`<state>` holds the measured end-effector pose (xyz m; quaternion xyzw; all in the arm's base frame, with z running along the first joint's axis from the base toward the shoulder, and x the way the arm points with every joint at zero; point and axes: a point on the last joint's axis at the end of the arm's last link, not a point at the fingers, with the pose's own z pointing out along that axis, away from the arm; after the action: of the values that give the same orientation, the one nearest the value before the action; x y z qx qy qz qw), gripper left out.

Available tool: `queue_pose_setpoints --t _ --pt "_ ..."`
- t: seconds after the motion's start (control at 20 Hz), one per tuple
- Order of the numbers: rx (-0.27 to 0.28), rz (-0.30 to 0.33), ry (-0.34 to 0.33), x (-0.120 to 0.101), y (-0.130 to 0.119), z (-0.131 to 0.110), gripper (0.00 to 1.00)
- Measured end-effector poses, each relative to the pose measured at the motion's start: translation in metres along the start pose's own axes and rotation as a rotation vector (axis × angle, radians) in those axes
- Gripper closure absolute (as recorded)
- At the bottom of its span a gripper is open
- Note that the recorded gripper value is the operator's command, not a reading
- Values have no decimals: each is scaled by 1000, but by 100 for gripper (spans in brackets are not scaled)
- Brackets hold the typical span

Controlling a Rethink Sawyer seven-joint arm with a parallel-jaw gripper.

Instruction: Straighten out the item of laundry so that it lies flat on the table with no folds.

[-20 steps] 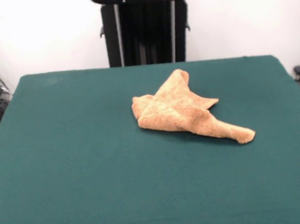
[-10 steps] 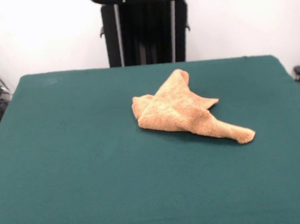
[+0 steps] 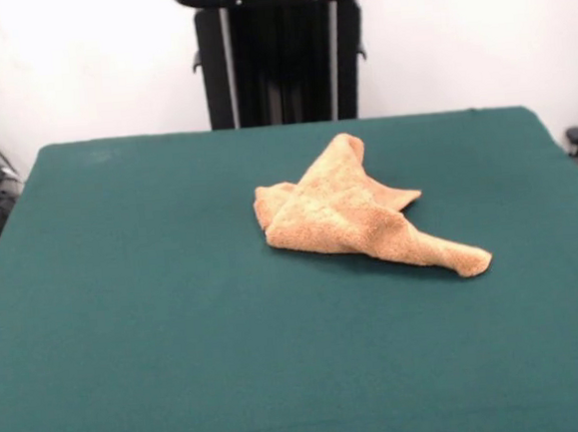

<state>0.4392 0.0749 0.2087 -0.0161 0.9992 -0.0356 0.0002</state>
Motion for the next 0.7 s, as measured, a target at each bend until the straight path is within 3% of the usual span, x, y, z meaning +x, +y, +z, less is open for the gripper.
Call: queue_pose_setpoints --t 0.15,0.4,0.7 --pt "-3 2 8 1 1 3 0" --pt "-3 -5 19 1 3 28 0" --pt "5 -21 -55 -4 8 75 0"
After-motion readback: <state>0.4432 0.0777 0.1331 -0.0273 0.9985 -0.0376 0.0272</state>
